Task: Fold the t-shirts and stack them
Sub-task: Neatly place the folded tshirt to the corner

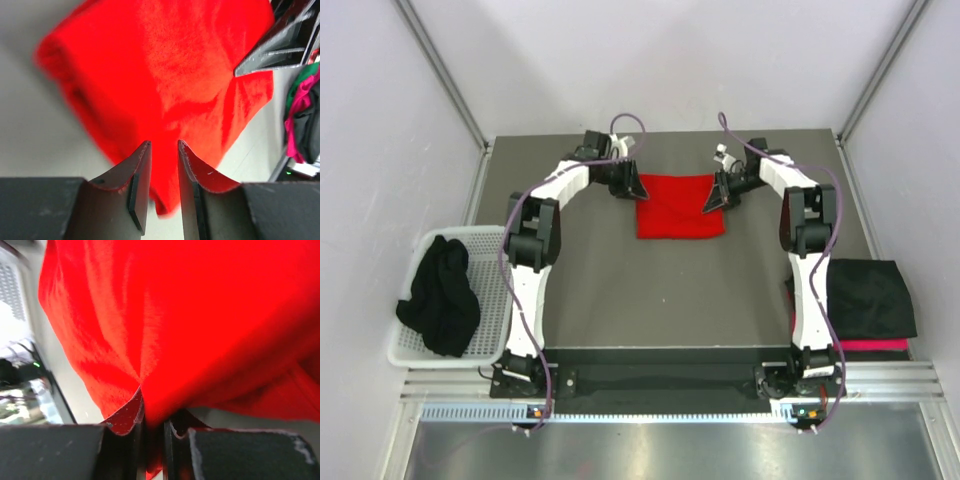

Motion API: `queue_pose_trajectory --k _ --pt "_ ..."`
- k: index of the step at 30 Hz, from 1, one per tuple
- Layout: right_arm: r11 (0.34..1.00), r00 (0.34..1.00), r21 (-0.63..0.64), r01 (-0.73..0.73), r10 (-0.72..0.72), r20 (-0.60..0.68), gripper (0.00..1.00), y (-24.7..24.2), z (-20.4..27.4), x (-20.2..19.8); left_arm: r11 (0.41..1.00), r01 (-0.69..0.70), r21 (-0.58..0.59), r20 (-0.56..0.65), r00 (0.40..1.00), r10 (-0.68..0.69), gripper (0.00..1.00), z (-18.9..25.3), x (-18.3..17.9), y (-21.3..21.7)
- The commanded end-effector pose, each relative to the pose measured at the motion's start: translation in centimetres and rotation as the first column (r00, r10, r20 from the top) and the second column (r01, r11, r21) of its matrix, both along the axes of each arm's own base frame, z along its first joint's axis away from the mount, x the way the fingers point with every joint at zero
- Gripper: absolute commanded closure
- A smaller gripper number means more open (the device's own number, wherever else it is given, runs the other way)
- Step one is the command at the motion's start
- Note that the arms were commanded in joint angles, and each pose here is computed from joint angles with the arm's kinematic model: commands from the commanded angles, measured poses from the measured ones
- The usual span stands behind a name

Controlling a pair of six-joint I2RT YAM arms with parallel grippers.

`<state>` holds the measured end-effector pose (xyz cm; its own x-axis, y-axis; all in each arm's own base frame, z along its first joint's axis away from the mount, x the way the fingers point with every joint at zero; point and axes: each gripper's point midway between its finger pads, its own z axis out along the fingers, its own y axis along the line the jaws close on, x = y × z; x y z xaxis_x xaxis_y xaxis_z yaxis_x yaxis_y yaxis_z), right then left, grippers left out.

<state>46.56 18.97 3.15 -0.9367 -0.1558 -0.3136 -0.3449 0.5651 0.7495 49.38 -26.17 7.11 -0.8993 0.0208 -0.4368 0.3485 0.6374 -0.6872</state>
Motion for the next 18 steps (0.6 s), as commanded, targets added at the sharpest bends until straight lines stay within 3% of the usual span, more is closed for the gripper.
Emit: queue_pose_trajectory --k 1,5,12,18 --pt "0.993 0.976 -0.112 -0.045 0.068 0.209 1.0 -1.2 6.2 -0.9 0.998 -0.015 0.065 0.3 0.954 -0.005 0.67 11.1 0.2 2.0" --pt "0.982 0.958 -0.153 -0.111 0.147 0.247 1.0 -2.1 9.9 -5.7 0.992 -0.074 0.105 0.362 0.932 0.031 0.67 13.4 -1.0 4.2" --pt "0.939 0.958 -0.231 -0.255 0.278 0.071 1.0 -5.1 8.7 -17.4 0.987 -0.129 0.099 0.458 0.886 0.07 0.65 17.5 -2.8 5.8" --pt "0.888 0.951 -0.391 -0.244 0.297 0.082 1.0 -8.5 8.8 -24.0 0.986 -0.144 0.086 0.494 0.865 0.083 0.64 19.5 -4.0 6.2"
